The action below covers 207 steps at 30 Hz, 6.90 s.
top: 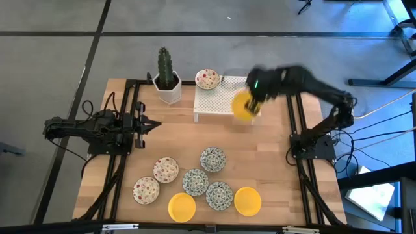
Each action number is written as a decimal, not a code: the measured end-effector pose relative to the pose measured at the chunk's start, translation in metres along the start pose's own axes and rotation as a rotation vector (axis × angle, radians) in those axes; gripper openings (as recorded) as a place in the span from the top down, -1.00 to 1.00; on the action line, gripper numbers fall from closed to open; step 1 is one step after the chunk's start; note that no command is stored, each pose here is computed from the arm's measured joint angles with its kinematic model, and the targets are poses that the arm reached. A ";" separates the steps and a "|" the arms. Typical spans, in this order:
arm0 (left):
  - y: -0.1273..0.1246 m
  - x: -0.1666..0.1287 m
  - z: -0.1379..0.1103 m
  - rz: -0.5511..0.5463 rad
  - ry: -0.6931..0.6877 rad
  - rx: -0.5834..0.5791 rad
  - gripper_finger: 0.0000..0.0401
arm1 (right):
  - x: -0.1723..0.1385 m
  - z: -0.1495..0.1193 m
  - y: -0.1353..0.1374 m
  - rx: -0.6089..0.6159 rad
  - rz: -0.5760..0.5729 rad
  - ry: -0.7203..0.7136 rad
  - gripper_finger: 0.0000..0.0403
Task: Pick & Place Mini bowls
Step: Put the top left yellow bowl on the shelf, then put the top right green patterned bowl on the shelf
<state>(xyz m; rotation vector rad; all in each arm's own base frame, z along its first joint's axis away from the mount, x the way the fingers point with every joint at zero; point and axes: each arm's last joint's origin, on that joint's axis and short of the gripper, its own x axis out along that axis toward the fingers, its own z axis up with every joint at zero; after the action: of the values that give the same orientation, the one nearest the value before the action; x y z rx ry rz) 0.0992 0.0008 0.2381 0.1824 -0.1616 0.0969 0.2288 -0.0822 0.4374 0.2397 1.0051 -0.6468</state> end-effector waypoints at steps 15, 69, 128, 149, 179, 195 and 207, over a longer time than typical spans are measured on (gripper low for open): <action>0.000 0.000 0.001 0.002 -0.013 0.000 0.98 | 0.112 0.041 -0.114 0.264 0.103 0.224 0.99; -0.002 0.000 0.002 -0.081 -0.026 -0.077 0.98 | 0.183 0.030 -0.141 0.356 0.029 0.361 0.71; -0.004 -0.001 -0.009 -0.081 0.091 -0.115 0.98 | -0.134 -0.053 0.045 -0.464 0.750 -0.839 0.99; -0.005 -0.001 -0.011 -0.088 0.114 -0.125 0.98 | 0.053 -0.179 0.051 -0.278 0.894 -1.231 0.99; -0.006 0.020 0.006 -0.073 -0.096 -0.053 0.98 | 0.110 -0.222 0.053 -0.291 0.871 -1.346 0.99; -0.009 0.052 0.013 -0.052 0.209 -0.151 0.98 | 0.133 -0.219 0.067 -0.297 0.800 -1.225 0.99; -0.018 0.064 -0.018 -0.116 0.357 -0.016 0.98 | 0.125 -0.216 0.065 -0.279 0.839 -1.317 0.99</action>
<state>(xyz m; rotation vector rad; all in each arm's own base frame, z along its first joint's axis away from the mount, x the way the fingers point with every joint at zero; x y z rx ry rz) 0.1665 -0.0087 0.2284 0.1558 0.2035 0.0115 0.1618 0.0223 0.2110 -0.0518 -0.3185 0.1783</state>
